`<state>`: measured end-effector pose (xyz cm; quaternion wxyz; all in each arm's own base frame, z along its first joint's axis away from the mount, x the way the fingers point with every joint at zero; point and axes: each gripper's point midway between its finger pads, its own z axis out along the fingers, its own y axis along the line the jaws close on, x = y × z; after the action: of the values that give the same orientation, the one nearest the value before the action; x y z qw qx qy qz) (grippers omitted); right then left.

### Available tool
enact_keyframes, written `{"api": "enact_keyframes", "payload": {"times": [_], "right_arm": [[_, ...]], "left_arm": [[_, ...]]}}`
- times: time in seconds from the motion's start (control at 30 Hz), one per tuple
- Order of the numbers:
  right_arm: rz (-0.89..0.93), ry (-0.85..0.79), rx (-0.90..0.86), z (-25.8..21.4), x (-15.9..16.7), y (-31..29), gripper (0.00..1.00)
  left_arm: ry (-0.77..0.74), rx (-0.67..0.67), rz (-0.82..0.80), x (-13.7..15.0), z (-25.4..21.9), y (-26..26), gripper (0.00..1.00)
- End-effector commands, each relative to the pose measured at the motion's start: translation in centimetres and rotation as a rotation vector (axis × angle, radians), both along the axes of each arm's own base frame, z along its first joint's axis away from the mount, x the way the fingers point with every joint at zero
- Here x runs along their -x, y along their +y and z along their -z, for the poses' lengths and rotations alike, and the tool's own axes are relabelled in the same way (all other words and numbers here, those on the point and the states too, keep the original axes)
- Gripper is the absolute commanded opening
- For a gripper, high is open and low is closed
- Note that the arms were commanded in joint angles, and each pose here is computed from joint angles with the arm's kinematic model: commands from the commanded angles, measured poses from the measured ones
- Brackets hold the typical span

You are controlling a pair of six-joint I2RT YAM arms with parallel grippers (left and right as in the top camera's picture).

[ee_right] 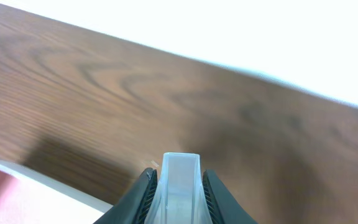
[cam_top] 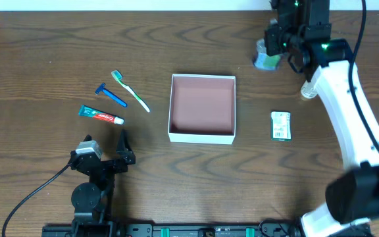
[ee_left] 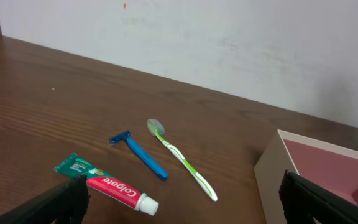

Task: Pack container
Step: 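Carry the soap bottle left and lower it into the box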

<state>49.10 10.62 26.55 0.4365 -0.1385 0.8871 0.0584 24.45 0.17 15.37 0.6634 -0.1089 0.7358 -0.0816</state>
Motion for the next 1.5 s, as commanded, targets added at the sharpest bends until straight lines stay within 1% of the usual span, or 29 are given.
{"api": "enact_keyframes", "payload": {"times": [0.0, 0.17, 0.37, 0.47, 0.7, 0.8, 0.97, 1.07, 1.47], "right_arm": [[-0.130, -0.186, -0.030, -8.0, 2.6, 4.2, 0.01], [-0.240, -0.235, -0.055, -9.8, 4.9, 9.2, 0.01], [-0.319, -0.200, -0.106, -8.6, 6.3, 14.5, 0.01], [-0.319, -0.145, -0.132, -6.7, 6.2, 16.4, 0.01], [-0.299, 0.021, -0.169, -0.4, 5.5, 19.5, 0.01], [-0.319, 0.054, -0.159, 1.5, 5.6, 20.9, 0.01], [-0.331, 0.061, -0.149, 2.6, 5.7, 22.0, 0.01], [-0.310, 0.085, -0.164, 3.3, 5.5, 22.1, 0.01], [-0.284, 0.132, -0.129, 7.5, 4.2, 22.7, 0.01]], "left_arm": [[0.052, -0.012, -0.013, 0.1, 1.8, 0.3, 0.98], [0.052, -0.012, -0.013, 0.1, 1.8, 0.3, 0.98], [0.052, -0.012, -0.013, 0.1, 1.8, 0.3, 0.98], [0.052, -0.012, -0.013, 0.1, 1.8, 0.3, 0.98], [0.054, -0.012, -0.013, 0.1, 1.8, 0.3, 0.98], [0.054, -0.013, -0.013, 0.1, 1.8, 0.3, 0.98], [0.054, -0.013, -0.013, 0.1, 1.8, 0.3, 0.98], [0.054, -0.013, -0.013, 0.1, 1.8, 0.3, 0.98], [0.054, -0.013, -0.013, 0.1, 1.8, 0.3, 0.98]]}}
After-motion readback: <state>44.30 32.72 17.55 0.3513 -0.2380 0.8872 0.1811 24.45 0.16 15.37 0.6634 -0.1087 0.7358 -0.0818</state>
